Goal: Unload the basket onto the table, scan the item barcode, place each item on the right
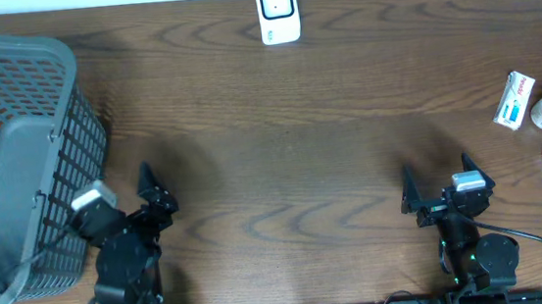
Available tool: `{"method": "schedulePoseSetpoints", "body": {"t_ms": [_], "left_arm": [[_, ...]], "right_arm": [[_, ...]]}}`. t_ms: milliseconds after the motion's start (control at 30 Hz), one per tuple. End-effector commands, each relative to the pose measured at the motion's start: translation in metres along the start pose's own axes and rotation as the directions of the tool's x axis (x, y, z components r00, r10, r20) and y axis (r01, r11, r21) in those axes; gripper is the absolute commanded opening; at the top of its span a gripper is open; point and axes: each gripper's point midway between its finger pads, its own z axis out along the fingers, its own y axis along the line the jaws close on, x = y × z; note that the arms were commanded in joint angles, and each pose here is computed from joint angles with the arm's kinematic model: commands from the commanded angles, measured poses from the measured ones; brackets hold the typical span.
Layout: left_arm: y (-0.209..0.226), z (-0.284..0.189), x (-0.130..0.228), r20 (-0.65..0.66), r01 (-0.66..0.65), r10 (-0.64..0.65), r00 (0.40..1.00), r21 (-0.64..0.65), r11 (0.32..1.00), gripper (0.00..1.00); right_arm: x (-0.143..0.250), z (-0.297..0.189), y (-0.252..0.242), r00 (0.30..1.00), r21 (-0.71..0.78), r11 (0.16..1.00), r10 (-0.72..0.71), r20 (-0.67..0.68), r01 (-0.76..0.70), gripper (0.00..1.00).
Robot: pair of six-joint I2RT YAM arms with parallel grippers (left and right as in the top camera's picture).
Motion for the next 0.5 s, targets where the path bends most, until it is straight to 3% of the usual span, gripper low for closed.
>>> {"method": "schedulePoseSetpoints", "body": {"t_ms": [0,167,300,467], "left_arm": [[0.013,0.004,0.011,0.057,0.062,-0.062,0.996,0.008,0.998,0.86],[0.025,0.011,0.017,0.116,0.087,-0.086,0.99,-0.001,0.996,0.86],[0.019,0.014,0.018,0.155,-0.015,0.004,0.988,0.072,0.997,0.86],[0.043,0.017,0.025,0.178,-0.012,0.011,0.984,0.005,1.0,0.86]], "right_arm": [[0.001,0.0,0.001,1.0,-0.004,1.0,-0.012,-0.002,0.012,0.99],[0.001,0.0,0.001,1.0,-0.004,1.0,-0.012,-0.002,0.012,0.99],[0.001,0.0,0.001,1.0,-0.004,1.0,-0.012,-0.002,0.012,0.99],[0.001,0.0,0.001,1.0,-0.004,1.0,-0.012,-0.002,0.012,0.99]]}}
